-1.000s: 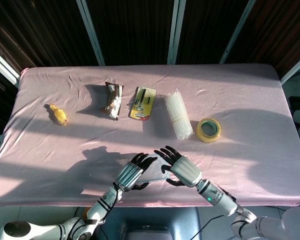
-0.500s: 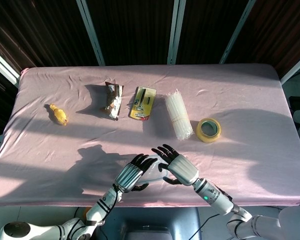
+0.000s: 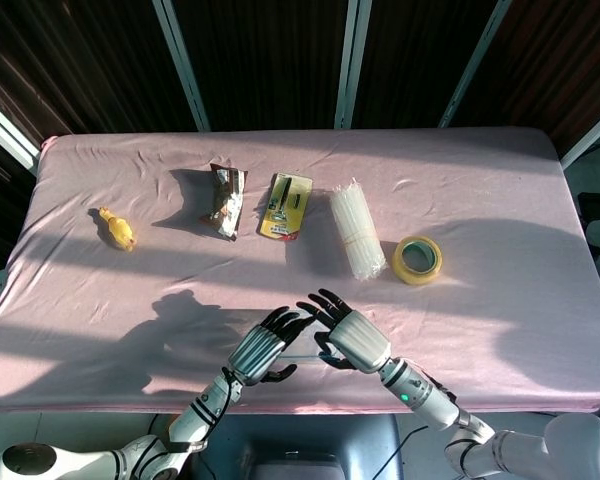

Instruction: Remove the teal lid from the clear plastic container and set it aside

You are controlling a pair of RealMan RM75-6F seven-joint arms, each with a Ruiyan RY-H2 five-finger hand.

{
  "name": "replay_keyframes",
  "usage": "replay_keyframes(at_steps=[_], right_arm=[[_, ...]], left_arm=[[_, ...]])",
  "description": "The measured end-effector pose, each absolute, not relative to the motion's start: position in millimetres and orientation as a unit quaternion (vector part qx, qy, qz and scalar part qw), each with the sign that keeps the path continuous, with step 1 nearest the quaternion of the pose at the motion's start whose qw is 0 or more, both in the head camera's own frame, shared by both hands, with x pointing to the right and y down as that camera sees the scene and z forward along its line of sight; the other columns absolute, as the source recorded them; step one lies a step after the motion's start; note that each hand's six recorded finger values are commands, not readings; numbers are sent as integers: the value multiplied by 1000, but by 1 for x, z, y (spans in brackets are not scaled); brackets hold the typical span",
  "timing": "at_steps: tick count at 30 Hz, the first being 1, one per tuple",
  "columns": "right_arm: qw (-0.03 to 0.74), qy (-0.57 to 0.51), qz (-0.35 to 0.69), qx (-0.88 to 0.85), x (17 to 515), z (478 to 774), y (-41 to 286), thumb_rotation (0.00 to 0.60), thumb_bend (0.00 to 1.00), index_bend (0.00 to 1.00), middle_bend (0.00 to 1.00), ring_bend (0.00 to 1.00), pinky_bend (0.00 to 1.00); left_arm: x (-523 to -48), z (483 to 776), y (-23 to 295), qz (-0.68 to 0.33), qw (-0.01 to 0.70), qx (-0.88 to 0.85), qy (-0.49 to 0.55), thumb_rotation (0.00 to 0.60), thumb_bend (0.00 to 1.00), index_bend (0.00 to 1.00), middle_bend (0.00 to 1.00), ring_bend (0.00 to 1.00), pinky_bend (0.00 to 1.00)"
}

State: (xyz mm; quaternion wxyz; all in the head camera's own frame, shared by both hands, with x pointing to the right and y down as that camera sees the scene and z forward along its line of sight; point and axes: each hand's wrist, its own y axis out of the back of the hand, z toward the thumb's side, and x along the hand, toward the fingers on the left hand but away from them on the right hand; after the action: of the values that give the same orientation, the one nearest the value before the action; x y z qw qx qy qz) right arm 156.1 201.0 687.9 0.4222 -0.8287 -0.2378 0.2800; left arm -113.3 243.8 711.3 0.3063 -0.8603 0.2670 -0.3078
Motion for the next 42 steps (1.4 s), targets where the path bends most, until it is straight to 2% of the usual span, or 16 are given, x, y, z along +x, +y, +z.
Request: replay_keyframes(at_steps=[3,6,12,24,33,39,42], right_arm=[[423,-239,278,-829,156,688,201,600,522,852,215,30,0],[425,-242,274,-828,155,686,200,600,522,852,215,30,0],[439,-253,259,-822,156,671,193,600,522,852,215,30,0],[465,-258,260,-806,163,654,182,600,522,852,215,30,0],[499,-276,283,-771,202,641,159,600,522,852,215,30,0],[511,-271,339,-742,245,651,150,600,522,847,215,30,0],[510,-260,369,-732,263,664,150,600,522,813,215,30,0]], left_arm=[[-114,711,243,-302,305,-862,270,600,313,0,174,61,60],[-115,710,242,-297,303,-864,271,600,317,0,105,5,31],[-124,701,233,-274,303,-863,296,600,318,0,1,0,0],[-139,679,229,-243,316,-861,315,600,319,0,0,0,0],[-161,667,231,-246,327,-856,316,600,319,0,0,0,0],[-180,659,230,-254,331,-851,319,600,319,0,0,0,0],[-192,655,232,-261,333,-847,321,600,319,0,0,0,0]])
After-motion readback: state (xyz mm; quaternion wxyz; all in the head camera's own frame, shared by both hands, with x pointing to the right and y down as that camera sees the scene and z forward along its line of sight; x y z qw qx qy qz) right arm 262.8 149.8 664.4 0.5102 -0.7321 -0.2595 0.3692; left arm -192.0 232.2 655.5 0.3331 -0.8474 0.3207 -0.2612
